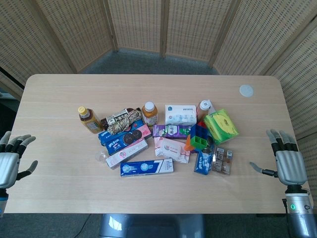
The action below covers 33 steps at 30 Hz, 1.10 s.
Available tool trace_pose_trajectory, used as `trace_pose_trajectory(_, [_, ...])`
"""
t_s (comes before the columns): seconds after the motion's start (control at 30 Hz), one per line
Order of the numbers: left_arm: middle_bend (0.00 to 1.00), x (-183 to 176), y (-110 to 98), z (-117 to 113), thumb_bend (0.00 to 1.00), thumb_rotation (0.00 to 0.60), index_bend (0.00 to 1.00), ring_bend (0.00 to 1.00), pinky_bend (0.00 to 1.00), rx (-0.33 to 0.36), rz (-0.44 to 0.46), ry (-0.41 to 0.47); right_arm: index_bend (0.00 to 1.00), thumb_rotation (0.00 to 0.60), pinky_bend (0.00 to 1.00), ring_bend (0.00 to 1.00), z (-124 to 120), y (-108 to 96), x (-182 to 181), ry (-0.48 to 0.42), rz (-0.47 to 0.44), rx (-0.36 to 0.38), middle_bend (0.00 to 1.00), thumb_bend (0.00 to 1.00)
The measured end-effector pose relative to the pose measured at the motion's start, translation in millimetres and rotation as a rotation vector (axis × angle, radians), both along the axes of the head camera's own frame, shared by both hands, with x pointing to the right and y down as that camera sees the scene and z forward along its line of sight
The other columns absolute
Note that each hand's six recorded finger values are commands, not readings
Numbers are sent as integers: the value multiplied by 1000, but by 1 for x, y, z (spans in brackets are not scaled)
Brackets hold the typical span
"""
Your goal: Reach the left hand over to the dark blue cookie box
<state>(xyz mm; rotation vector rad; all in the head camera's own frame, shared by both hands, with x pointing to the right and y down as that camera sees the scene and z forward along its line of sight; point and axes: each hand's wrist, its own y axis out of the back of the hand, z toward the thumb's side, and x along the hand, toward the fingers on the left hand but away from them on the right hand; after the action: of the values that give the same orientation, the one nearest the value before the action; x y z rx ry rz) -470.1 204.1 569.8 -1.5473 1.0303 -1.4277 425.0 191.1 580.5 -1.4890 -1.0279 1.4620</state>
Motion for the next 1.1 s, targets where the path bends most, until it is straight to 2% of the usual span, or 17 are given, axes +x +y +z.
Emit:
trace_pose_trajectory(0.37, [231,0,0,-4,337,600,210,217,0,7,6,0,0,275,0,0,-3,3,1,-6,6,8,0,31])
trace_pose_trajectory(0.63, [232,6,-6,3,338,600,211,218,0,-13,35,3,0,276,0,0,-2,1,0,-4,10,7,0,30])
trace_pose_trajectory(1.1, [241,39,-4,50,337,600,215,219,0,-148,182,20,0,276,0,0,-1,0,-4,4,5,-5,0,31])
